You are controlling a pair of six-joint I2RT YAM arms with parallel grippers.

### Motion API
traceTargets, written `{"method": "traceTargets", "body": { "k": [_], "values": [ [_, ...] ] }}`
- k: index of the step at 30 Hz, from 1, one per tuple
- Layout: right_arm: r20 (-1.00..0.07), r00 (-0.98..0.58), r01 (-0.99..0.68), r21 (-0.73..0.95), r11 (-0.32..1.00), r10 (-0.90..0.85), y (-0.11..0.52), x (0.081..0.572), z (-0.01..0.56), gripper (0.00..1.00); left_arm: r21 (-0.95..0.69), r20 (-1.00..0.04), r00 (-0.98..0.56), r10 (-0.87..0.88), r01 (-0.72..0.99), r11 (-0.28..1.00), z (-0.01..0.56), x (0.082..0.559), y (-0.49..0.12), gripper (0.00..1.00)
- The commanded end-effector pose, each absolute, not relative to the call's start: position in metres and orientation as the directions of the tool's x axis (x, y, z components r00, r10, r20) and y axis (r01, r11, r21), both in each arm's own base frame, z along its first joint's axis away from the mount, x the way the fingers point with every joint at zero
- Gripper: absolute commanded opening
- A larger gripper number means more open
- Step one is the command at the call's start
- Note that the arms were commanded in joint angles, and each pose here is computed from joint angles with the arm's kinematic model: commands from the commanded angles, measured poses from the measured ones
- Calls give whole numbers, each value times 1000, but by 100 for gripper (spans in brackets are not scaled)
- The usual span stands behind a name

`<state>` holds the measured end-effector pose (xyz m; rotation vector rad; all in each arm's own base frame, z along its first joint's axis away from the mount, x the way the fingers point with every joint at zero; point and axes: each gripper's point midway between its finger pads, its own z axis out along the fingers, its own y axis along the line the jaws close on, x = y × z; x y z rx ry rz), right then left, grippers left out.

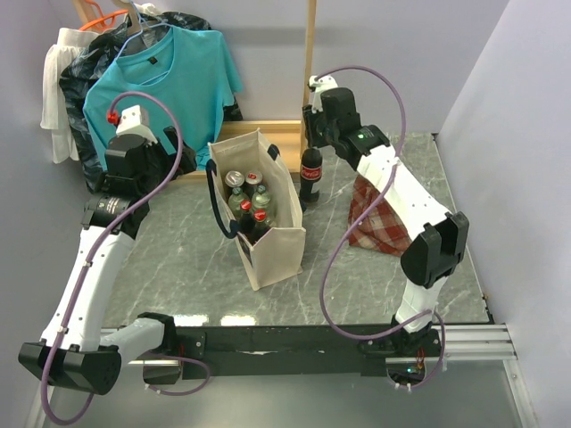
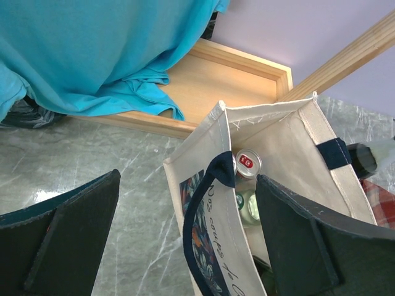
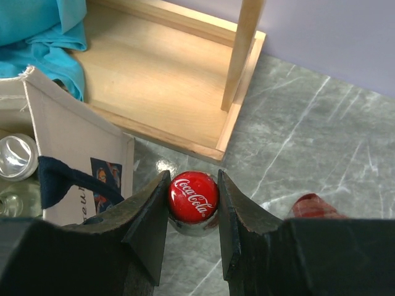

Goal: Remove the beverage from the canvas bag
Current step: Place the drink at the center of the board.

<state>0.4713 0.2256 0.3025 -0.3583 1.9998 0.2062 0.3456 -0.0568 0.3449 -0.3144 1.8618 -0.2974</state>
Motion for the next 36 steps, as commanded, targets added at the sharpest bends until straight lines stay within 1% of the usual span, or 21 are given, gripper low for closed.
{"method": "traceTargets", "body": {
  "k": [1,16,24,33,34,36],
  "values": [
    [-994,-111,-350,44,936,5,237,487,408,0,-356,-904,-234,-358,-50,933,372,344,-54,96],
    [-994,-107,-347,53,936,16,244,503,393,0,-350,-901,-250,-353,-58,935,363,350,-54,96],
    [-988,-155,-351,31,936,-25,252,507,379,0,-327,-894,-300,-333,-71,942,345,354,-55,96],
    [-983,-178,-339,15,941,-49,253,506,374,0,-336,-891,-301,-340,-68,939,342,353,-56,96],
    [-982,-181,-339,15,941,-50,253,505,373,5,-339,-889,-302,-343,-68,938,341,353,-57,96],
    [-981,-186,-337,13,941,-53,252,505,371,4,-340,-889,-305,-343,-66,938,340,353,-57,96]
  ]
}}
